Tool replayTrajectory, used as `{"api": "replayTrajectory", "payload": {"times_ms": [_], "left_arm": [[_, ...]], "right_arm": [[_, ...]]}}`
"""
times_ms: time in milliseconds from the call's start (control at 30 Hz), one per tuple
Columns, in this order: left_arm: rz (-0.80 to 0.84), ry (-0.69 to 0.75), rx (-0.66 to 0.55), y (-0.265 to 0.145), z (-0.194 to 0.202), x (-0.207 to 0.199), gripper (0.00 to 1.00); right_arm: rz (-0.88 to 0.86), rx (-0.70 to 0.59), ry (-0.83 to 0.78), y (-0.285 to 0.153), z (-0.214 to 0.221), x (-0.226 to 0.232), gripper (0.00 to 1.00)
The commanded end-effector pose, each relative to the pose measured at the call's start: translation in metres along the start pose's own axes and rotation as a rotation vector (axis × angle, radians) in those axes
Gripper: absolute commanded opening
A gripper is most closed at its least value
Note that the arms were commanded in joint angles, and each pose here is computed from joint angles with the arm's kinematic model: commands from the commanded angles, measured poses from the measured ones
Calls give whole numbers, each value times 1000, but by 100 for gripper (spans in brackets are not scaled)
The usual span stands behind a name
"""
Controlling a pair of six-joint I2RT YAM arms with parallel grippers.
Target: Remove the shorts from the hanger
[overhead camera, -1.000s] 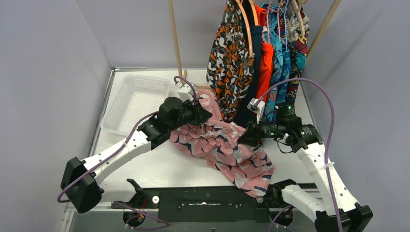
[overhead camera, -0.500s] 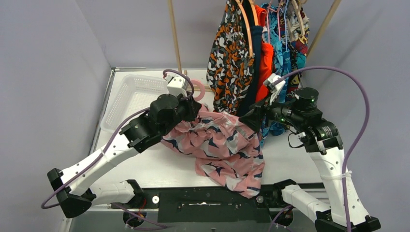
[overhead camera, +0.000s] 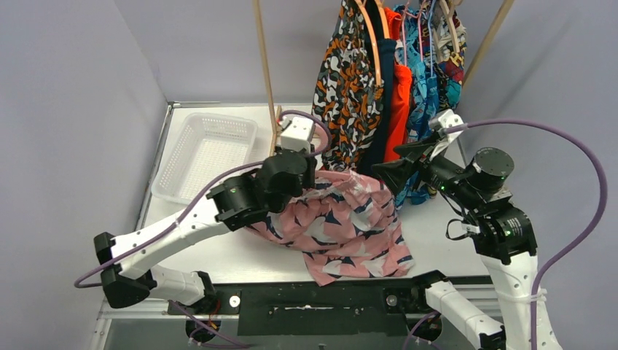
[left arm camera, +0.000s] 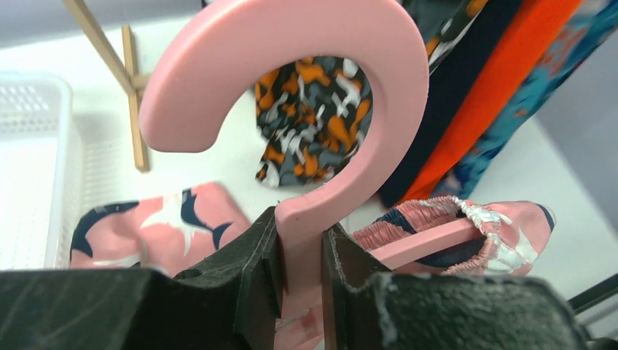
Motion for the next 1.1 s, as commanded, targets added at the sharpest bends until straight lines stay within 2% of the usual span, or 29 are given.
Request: {"api": "replayTrajectory", "payload": {"times_ms": [0,67,200,467,800,833,933,1067], "left_arm": [[-8,-22,55,21,18,10,0],[22,-65,106,32,24,18,0],[57,-98,112,37,32,22,0],[85,-125,121,35,37,24,0],[76,-164,78,22,33,36,0],[80,-166,74,21,33,37,0],[88,-166,71,19,32,36,0],[96,-163,76,19,32,35,0]], "right_arm": [[34,107,115,13,33,-9,71],[9,151,161,17,47,-7,68],[-41,234,225,30,69,2,64],[173,384,137,76,102,15,60],[264,396,106,100,116,13,26],[274,386,112,100,116,13,27],[286,355,124,99,114,12,45],[255,321,135,100,113,15,52]]}}
Point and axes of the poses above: each gripper's point midway between its finger pads, its own y axis out along the fingers, its own x axis along the line the jaws close on, z = x × y, the point moved 6 cm from there along -y, back along the fingers
